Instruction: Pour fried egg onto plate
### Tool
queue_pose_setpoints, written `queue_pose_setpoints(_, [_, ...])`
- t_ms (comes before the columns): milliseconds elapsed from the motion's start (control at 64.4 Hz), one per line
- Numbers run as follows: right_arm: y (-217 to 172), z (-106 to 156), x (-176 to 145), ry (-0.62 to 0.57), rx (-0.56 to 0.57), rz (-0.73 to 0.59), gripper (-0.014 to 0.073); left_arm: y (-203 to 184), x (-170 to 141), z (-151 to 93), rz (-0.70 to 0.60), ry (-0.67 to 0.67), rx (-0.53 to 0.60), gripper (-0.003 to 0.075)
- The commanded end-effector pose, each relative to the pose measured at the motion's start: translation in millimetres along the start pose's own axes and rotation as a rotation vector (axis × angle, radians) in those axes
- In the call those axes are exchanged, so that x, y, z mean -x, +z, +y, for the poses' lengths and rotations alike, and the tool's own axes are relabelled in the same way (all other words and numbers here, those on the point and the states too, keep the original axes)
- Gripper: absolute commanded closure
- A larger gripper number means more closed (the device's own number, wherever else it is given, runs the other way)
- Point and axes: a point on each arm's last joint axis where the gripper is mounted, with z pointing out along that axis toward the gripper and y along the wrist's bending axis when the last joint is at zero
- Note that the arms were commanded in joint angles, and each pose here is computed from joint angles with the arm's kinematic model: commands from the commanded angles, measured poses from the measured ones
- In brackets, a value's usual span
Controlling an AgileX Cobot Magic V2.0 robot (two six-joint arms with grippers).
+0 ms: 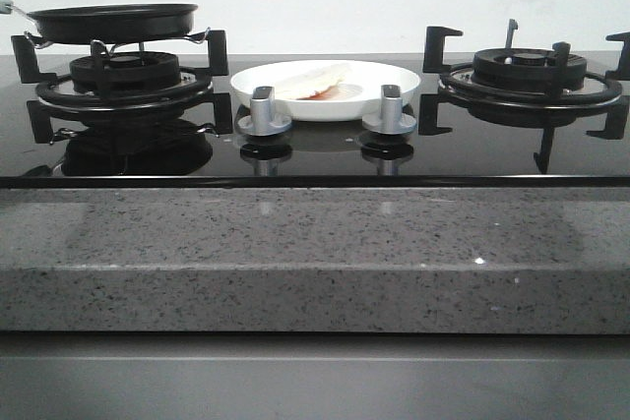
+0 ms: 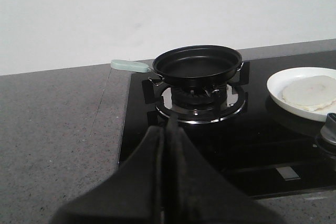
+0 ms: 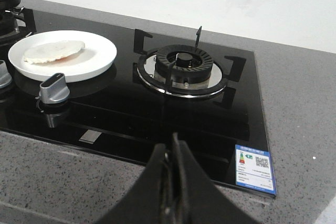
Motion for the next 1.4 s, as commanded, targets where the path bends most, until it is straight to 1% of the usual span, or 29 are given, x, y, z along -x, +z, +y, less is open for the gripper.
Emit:
queue_pose_setpoints(0, [-2.2,-1.2,14.9,-0.002,-0.014,-0.1,0.0662,-1.7,13.7,2.7,-0.089,-0.022,0.022,0.0739])
queue_pose_setpoints(1165, [-2.2,-1.2,14.9,-0.002,-0.014,-0.1,0.0662,-1.4,13.7,3.1,-0.095,-0.022,0.026,0.0739])
queue_pose_setpoints(1289, [-2.2,-1.2,14.9,-0.002,-0.014,-0.1,0.0662,-1.5,14.2,6.4,-0.104,-0.012,0.062,0.074])
queue_pose_setpoints(1383, [-2.2,-1.2,14.9,-0.002,-0.014,-0.1,0.0662,-1.8,13.7,12.2,-0.106,-0.075,0.123,0.074])
